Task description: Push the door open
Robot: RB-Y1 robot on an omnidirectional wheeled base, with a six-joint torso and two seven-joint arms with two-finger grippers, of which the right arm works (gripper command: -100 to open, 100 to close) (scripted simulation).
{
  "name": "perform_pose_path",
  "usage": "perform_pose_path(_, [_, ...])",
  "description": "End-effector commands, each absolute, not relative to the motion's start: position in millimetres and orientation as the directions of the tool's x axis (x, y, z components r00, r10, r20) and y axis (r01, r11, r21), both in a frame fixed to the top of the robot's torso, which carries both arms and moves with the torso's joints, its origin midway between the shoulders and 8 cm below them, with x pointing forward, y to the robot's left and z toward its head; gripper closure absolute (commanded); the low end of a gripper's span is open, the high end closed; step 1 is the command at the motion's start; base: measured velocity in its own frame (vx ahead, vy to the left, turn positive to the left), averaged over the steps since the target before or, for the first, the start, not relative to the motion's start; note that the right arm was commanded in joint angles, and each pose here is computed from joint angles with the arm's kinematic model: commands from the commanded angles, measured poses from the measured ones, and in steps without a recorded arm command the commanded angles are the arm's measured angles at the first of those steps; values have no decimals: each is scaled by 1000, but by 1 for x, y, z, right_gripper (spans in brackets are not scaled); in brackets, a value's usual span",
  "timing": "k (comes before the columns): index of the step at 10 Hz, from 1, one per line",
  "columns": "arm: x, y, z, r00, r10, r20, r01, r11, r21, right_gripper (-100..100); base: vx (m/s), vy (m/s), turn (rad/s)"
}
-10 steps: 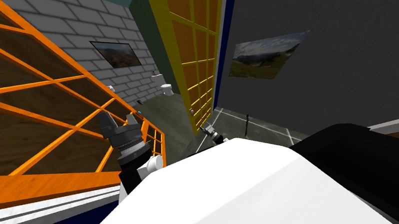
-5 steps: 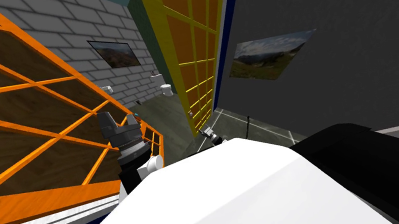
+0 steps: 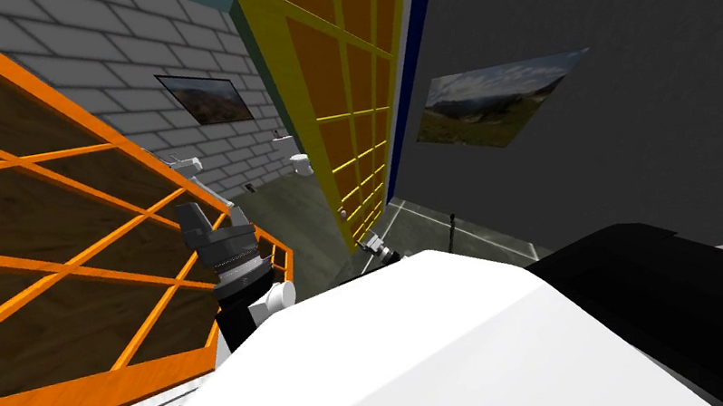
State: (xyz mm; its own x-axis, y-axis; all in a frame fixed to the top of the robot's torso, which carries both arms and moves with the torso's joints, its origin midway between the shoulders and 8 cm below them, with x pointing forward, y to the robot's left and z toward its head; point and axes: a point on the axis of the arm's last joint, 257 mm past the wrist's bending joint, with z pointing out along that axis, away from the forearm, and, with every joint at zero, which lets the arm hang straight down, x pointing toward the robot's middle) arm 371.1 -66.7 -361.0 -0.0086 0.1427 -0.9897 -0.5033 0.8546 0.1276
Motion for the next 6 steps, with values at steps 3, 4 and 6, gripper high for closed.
perform_pose_path(3, [360,-46,-378,-9,78,-997,-535,842,70,-100,140,-79,9])
perform_pose_path(4, [357,-39,-383,-8,60,-998,-546,836,54,-100,186,-68,11])
perform_pose_path(6, [351,-28,-390,-6,33,-999,-563,826,31,-100,156,-76,7])
